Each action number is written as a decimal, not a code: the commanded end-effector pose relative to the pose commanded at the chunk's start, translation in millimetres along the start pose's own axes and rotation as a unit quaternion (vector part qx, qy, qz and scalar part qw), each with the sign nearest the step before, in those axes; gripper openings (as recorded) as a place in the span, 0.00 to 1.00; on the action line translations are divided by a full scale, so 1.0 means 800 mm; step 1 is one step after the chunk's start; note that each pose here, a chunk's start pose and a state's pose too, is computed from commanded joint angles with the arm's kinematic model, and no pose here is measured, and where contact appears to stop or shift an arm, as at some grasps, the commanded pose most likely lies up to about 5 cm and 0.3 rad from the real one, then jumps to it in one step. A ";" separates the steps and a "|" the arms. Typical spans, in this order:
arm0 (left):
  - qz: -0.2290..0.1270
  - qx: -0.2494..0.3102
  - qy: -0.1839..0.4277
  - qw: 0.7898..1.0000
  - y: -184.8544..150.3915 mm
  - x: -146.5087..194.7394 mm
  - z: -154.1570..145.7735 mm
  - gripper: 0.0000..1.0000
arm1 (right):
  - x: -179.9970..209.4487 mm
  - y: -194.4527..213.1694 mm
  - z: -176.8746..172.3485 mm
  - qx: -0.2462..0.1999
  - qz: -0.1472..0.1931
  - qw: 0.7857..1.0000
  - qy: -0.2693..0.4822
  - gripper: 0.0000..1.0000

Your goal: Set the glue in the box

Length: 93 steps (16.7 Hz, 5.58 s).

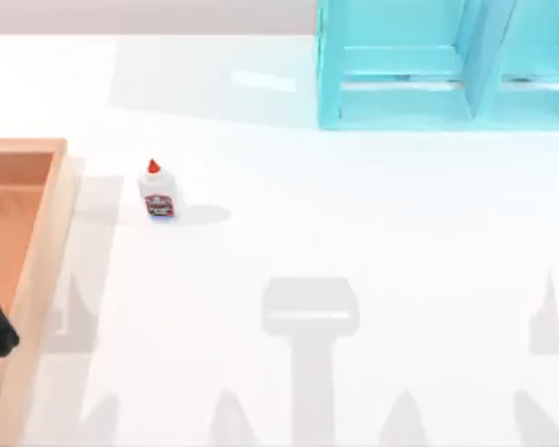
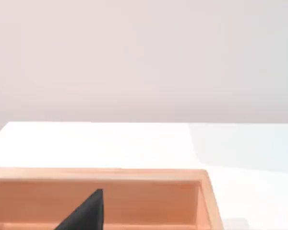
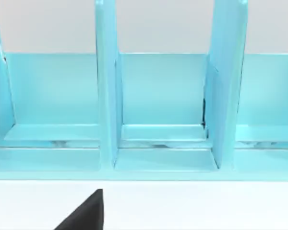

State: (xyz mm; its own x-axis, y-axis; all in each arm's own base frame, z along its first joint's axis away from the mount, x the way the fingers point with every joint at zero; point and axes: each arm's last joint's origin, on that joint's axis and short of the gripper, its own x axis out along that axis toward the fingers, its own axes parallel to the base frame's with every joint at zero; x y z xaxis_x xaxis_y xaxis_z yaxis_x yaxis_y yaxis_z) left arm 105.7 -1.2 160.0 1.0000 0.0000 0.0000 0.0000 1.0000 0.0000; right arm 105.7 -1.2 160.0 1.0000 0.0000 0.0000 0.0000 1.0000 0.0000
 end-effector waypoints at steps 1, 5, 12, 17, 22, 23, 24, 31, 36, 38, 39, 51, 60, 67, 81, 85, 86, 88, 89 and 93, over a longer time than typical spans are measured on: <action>0.000 0.000 0.000 1.000 0.000 0.000 0.000 1.00 | 0.000 0.000 0.000 0.000 0.000 1.000 0.000 1.00; -0.002 -0.002 -0.003 1.000 -0.002 0.004 0.007 1.00 | 0.000 0.000 0.000 0.000 0.000 1.000 0.000 1.00; -0.011 -0.019 0.001 1.000 -0.024 0.048 0.033 1.00 | 0.000 0.000 0.000 0.000 0.000 1.000 0.000 1.00; -0.014 -0.028 0.029 0.999 -0.061 0.103 0.020 1.00 | 0.000 0.000 0.000 0.000 0.000 1.000 0.000 1.00; -0.015 -0.027 0.062 0.998 -0.110 0.142 -0.032 1.00 | 0.000 0.000 0.000 0.000 0.000 1.000 0.000 1.00; -0.015 -0.025 0.068 0.997 -0.119 0.147 -0.045 1.00 | 0.000 0.000 0.000 0.000 0.000 1.000 0.000 1.00; -0.015 -0.024 0.073 0.997 -0.128 0.150 -0.059 1.00 | 0.000 0.000 0.000 0.000 0.000 1.000 0.000 1.00; -0.012 -0.010 0.098 0.995 -0.164 0.147 -0.139 1.00 | 0.000 0.000 0.000 0.000 0.000 1.000 0.000 1.00; -0.011 -0.008 0.101 0.995 -0.168 0.144 -0.152 1.00 | 0.000 0.000 0.000 0.000 0.000 1.000 0.000 1.00; -0.011 -0.008 0.101 0.995 -0.168 0.144 -0.152 1.00 | 0.000 0.000 0.000 0.000 0.000 1.000 0.000 1.00; -0.009 -0.007 0.103 0.995 -0.166 0.143 -0.152 1.00 | 0.000 0.000 0.000 0.000 0.000 1.000 0.000 1.00; -0.011 -0.008 0.101 0.995 -0.172 0.258 -0.175 1.00 | 0.000 0.000 0.000 0.000 0.000 1.000 0.000 1.00; -0.011 -0.008 0.101 0.995 -0.171 0.266 -0.177 0.70 | 0.000 0.000 0.000 0.000 0.000 1.000 0.000 1.00; -0.011 -0.008 0.101 0.995 -0.171 0.266 -0.177 0.17 | 0.000 0.000 0.000 0.000 0.000 1.000 0.000 1.00; -0.012 -0.006 0.103 0.995 -0.172 0.267 -0.166 0.00 | 0.000 0.000 0.000 0.000 0.000 1.000 0.000 1.00; -0.012 -0.008 0.101 0.995 -0.174 0.271 -0.117 0.00 | 0.000 0.000 0.000 0.000 0.000 1.000 0.000 1.00; -0.013 -0.008 0.099 0.995 -0.174 0.271 -0.101 0.00 | 0.000 0.000 0.000 0.000 0.000 1.000 0.000 1.00; -0.013 -0.009 0.099 0.995 -0.173 0.269 -0.073 0.00 | 0.000 0.000 0.000 0.000 0.000 1.000 0.000 1.00; -0.012 -0.008 0.100 0.995 -0.172 0.268 -0.063 0.00 | 0.000 0.000 0.000 0.000 0.000 1.000 0.000 1.00; -0.012 -0.007 0.101 0.995 -0.172 0.265 -0.051 0.00 | 0.000 0.000 0.000 0.000 0.000 1.000 0.000 1.00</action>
State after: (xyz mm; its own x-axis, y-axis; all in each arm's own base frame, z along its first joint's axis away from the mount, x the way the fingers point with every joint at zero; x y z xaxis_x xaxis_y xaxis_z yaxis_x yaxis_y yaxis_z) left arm 318.0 -138.4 118.9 0.9793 -0.0259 -0.2009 0.0229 0.9996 -0.0174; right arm 105.7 -1.2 160.0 1.0000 0.0000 0.0000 0.0000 1.0000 0.0000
